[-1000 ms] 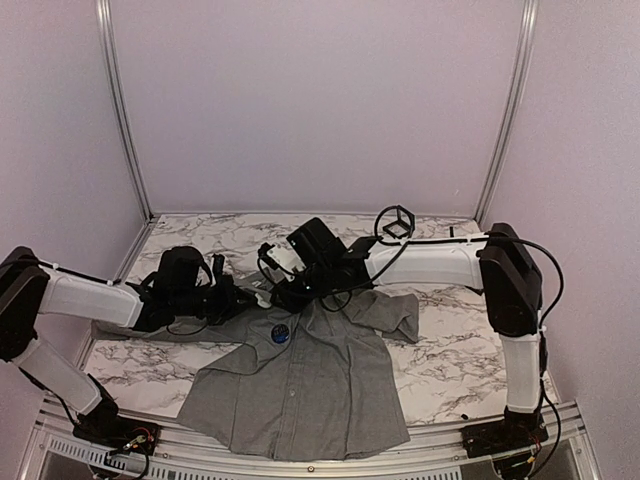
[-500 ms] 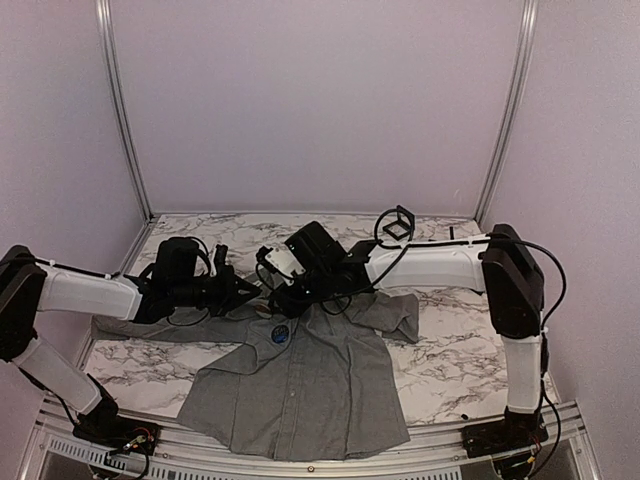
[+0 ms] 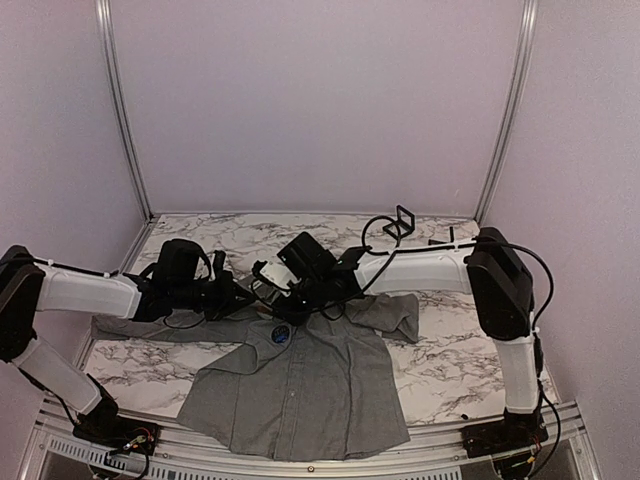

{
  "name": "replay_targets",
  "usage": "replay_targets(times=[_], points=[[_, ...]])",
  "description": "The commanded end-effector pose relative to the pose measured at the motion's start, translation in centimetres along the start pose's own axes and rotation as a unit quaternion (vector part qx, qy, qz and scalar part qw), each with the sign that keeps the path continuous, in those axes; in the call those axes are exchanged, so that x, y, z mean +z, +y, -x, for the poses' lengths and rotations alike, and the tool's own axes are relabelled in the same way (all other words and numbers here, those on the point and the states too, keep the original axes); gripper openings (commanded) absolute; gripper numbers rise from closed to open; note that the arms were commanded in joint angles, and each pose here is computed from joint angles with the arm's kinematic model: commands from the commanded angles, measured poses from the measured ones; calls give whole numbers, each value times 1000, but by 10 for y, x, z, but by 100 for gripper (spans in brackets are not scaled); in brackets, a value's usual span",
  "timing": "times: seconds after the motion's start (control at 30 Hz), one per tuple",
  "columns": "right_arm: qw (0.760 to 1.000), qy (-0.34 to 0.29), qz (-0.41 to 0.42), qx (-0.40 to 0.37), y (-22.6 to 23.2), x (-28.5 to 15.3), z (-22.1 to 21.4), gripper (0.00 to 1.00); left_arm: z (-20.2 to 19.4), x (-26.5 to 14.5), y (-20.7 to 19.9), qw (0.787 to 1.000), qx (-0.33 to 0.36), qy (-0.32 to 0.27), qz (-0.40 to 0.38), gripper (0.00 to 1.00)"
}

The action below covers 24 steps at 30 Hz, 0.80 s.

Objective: Remove the brooch from the garment
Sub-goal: Pick up the crumpled clothing from the center of the board.

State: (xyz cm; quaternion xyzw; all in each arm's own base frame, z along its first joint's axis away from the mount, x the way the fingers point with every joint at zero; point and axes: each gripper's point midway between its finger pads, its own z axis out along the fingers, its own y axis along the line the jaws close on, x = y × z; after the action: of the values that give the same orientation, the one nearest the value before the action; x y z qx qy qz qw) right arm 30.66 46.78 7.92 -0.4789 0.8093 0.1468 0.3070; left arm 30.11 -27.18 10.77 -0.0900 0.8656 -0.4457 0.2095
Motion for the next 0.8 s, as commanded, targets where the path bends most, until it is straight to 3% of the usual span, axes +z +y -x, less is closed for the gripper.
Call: replay_targets(times=[0.0, 0.17, 0.2, 0.4, 0.63, 0.77], points=[[1000, 12, -15, -20, 2, 10, 4, 39, 6, -7, -1, 1000, 10, -12, 14, 0], [1000, 0, 1, 2, 4, 9, 17, 3, 6, -13, 4, 999, 18, -24, 30, 3], [1000, -4, 20, 13, 9, 7, 20, 0, 6, -16, 5, 999, 20, -27, 33, 3], [988, -40, 107, 102, 15, -9, 49, 0, 6, -29, 9, 995, 50, -56, 65, 8], [947, -84, 226, 212, 19, -24, 78, 0, 4, -36, 6, 989, 79, -86, 92, 15], [924, -101, 265, 258, 20, -28, 89, 0, 7, -47, 2, 987, 77, -113, 89, 27]])
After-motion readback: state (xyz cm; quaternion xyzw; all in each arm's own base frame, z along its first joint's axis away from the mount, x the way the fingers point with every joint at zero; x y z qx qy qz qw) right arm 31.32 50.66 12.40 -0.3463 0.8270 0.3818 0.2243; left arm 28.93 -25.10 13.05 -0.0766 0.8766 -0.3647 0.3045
